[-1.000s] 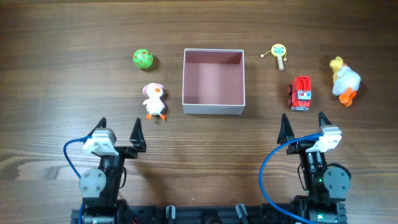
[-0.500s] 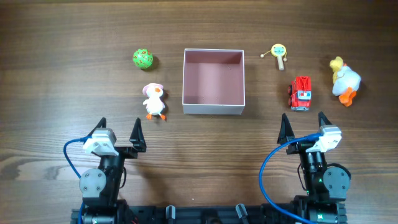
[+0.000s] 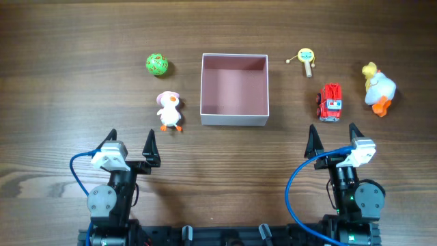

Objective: Pack container
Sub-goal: 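Move the right gripper forward over the red toy fire truck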

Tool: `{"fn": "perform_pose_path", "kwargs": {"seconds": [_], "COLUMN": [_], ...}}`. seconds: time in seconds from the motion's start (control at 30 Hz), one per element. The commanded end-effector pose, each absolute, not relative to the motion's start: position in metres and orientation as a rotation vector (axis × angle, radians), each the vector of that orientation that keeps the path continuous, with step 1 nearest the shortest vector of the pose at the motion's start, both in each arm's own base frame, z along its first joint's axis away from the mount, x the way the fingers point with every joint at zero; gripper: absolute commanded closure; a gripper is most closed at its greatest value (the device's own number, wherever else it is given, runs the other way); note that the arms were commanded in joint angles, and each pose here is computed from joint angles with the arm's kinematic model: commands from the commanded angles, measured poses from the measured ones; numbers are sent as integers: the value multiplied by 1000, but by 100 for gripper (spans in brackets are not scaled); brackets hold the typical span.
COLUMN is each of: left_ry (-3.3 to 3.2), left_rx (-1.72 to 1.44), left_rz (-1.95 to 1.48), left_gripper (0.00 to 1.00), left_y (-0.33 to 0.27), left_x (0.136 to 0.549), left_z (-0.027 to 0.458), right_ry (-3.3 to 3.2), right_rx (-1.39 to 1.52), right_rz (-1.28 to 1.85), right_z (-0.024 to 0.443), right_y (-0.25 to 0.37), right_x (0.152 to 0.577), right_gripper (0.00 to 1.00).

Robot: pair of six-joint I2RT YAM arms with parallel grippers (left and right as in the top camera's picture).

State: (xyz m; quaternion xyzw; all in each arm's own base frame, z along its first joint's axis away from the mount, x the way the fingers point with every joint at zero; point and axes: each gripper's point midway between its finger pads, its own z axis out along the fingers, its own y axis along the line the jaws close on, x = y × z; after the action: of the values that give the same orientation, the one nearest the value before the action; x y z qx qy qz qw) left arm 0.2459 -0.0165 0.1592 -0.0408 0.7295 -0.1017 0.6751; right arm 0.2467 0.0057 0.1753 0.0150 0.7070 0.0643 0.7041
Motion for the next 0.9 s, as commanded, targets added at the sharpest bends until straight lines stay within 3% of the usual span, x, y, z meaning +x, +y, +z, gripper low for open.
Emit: {"fn": "perform_pose_path", "kwargs": {"seconds": [0.0, 0.23, 0.6, 0.87], "left_ry": [1644, 1644, 1644, 1644], "left_rx": [-84, -84, -84, -84], "left_rz": [-206, -206, -206, -206], "left_gripper": [0, 0, 0, 0], "left_y": [-14, -14, -14, -14], "left_x": [246, 246, 246, 246], "left_z": [158, 157, 157, 157], "right_ry": [1559, 1499, 1271, 1449], "right_rx": [66, 14, -131, -217], "right_rz": [256, 337, 122, -65], "right_z": [179, 195, 277, 311], "right_y": [14, 28, 23, 10], "right_x": [245, 243, 230, 265], "right_gripper": [0, 0, 0, 0]}}
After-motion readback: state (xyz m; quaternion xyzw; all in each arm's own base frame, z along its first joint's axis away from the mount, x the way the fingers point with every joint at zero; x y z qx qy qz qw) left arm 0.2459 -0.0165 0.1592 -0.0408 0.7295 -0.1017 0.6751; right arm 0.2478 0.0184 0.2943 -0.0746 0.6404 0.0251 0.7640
